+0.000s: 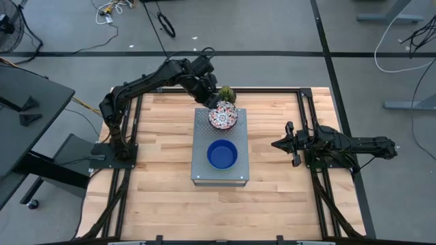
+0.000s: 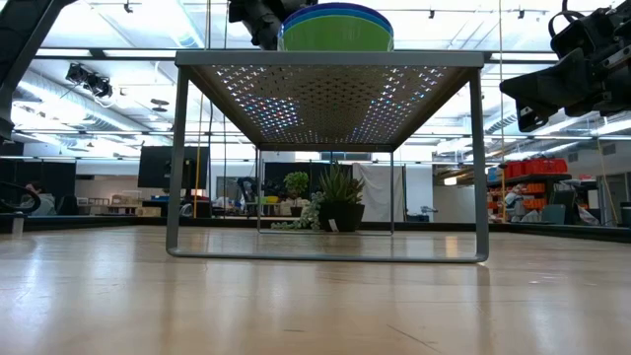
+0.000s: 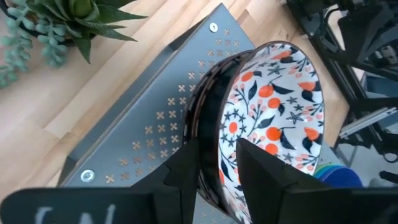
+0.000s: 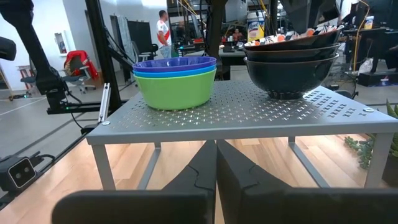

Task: Pick & Place Mini bowls
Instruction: Stack the white patterned bowl on the other white patterned bowls on the shelf, then return to Home Position

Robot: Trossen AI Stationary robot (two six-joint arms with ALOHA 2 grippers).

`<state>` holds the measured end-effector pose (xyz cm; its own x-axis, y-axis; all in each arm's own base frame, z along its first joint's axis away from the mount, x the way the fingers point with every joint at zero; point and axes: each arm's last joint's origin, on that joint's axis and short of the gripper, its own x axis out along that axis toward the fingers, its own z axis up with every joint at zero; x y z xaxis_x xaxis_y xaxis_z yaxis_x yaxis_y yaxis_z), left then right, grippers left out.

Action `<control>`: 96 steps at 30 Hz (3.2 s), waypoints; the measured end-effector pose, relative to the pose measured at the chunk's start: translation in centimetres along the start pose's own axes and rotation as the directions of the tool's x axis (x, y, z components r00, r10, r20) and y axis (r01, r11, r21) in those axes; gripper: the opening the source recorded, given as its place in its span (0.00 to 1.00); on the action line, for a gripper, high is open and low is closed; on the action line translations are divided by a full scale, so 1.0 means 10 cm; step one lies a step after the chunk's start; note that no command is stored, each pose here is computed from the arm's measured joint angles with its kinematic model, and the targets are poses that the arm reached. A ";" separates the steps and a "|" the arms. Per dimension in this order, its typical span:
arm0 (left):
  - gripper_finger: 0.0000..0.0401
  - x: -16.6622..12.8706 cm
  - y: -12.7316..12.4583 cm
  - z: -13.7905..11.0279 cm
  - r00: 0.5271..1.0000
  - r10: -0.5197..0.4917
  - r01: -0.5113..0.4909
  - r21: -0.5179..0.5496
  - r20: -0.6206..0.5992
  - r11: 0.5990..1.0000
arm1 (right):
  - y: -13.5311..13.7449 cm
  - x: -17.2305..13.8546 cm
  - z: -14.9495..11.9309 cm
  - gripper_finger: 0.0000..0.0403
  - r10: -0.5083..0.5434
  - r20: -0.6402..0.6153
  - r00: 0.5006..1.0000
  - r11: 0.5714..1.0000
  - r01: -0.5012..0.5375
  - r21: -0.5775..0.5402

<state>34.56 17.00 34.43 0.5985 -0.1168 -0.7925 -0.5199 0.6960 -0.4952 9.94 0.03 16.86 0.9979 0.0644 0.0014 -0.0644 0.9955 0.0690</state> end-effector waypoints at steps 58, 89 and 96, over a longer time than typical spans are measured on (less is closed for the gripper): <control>0.01 -0.09 0.04 0.01 0.973 -0.195 0.010 0.826 0.121 0.564 | 0.00 0.00 0.00 0.03 0.000 0.000 1.000 1.000 0.000 0.000; 0.00 0.06 0.02 0.01 0.947 -0.262 0.017 0.786 0.186 0.618 | 0.00 0.00 0.00 0.03 0.000 0.000 1.000 1.000 0.000 0.000; 0.00 0.10 -0.25 0.01 0.901 -0.383 0.063 0.813 0.203 0.579 | 0.00 0.00 0.00 0.03 0.000 0.000 1.000 1.000 0.000 0.000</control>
<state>36.48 15.21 34.93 0.8619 -0.2280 -0.4528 0.2322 0.9715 -0.0473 9.94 0.03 16.86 0.9979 0.0644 0.0013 -0.0644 0.9956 0.0687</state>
